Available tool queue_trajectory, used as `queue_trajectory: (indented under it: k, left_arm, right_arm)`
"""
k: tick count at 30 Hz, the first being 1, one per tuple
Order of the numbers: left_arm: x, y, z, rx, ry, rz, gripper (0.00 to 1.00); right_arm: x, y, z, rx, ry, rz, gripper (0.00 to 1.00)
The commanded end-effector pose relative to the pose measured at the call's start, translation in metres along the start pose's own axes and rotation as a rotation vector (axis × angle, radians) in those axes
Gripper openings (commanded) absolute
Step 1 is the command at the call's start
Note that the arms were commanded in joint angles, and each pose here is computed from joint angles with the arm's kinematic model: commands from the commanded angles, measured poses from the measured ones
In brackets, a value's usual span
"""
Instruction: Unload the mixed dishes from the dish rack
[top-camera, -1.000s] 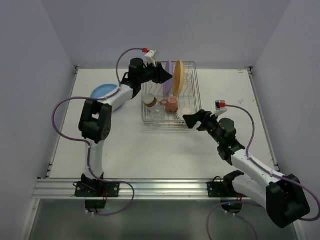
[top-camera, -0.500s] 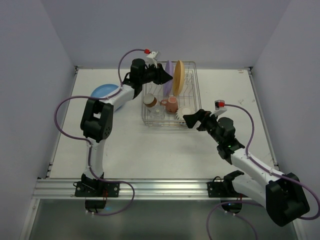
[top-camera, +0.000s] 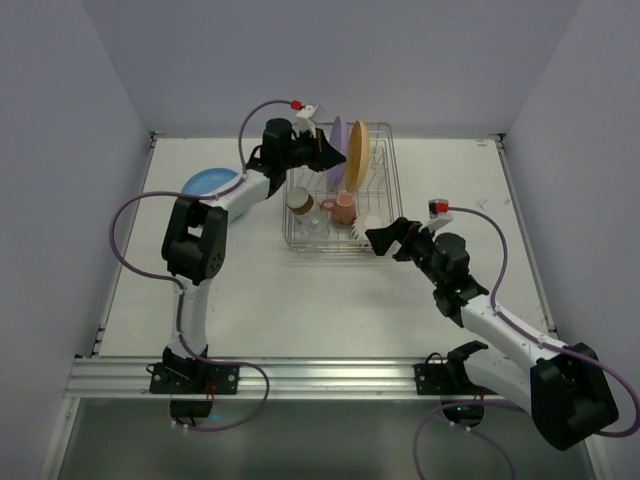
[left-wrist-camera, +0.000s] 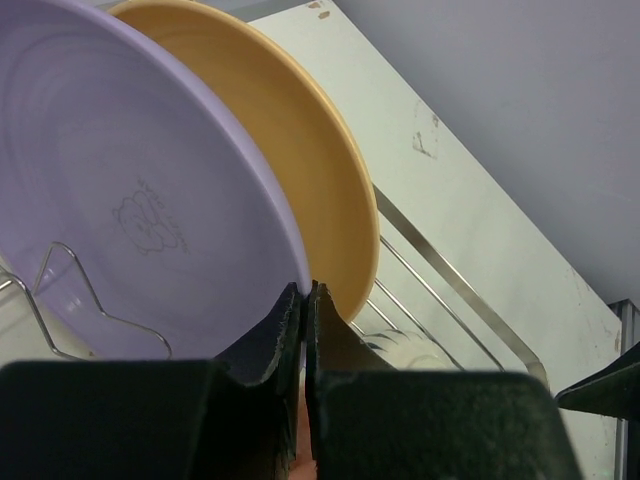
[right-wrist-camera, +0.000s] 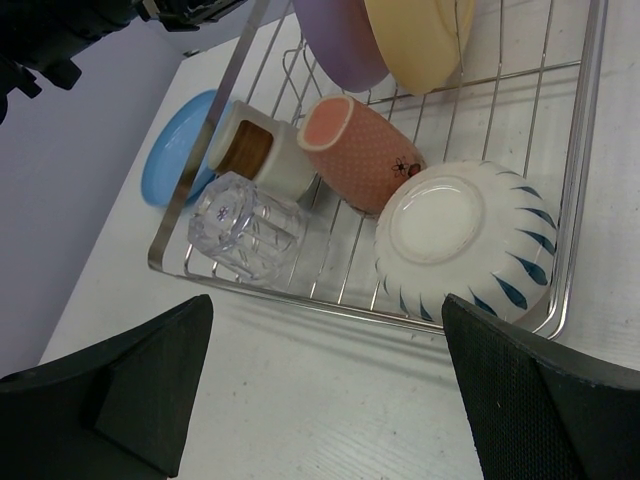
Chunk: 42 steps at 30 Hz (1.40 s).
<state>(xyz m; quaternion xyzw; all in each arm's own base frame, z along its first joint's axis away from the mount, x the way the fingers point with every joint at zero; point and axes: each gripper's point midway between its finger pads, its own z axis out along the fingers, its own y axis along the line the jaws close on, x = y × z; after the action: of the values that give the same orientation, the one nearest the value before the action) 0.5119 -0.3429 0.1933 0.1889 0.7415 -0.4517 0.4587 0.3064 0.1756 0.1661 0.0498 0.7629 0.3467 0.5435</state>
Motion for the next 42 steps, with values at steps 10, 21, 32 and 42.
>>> queue_trajectory:
  k: [10, 21, 32, 42]
  left_arm:
    - [-0.079, -0.078, -0.039, 0.201, -0.128, 0.063, 0.00]
    - [-0.121, -0.124, -0.087, 0.263, -0.226, 0.109, 0.00]
    - [-0.137, -0.109, -0.115, 0.026, -0.260, 0.180, 0.00]
    - [-0.130, -0.022, -0.138, -0.461, -0.202, 0.242, 0.00]
  right_arm:
    - [-0.018, 0.014, 0.005, -0.033, -0.037, -0.022, 0.99]
    - [-0.018, 0.014, 0.006, -0.035, -0.034, -0.023, 0.99]
    - [-0.018, 0.014, 0.008, -0.035, -0.028, -0.026, 0.99]
    - [-0.018, 0.012, 0.009, -0.020, -0.025, -0.026, 0.99]
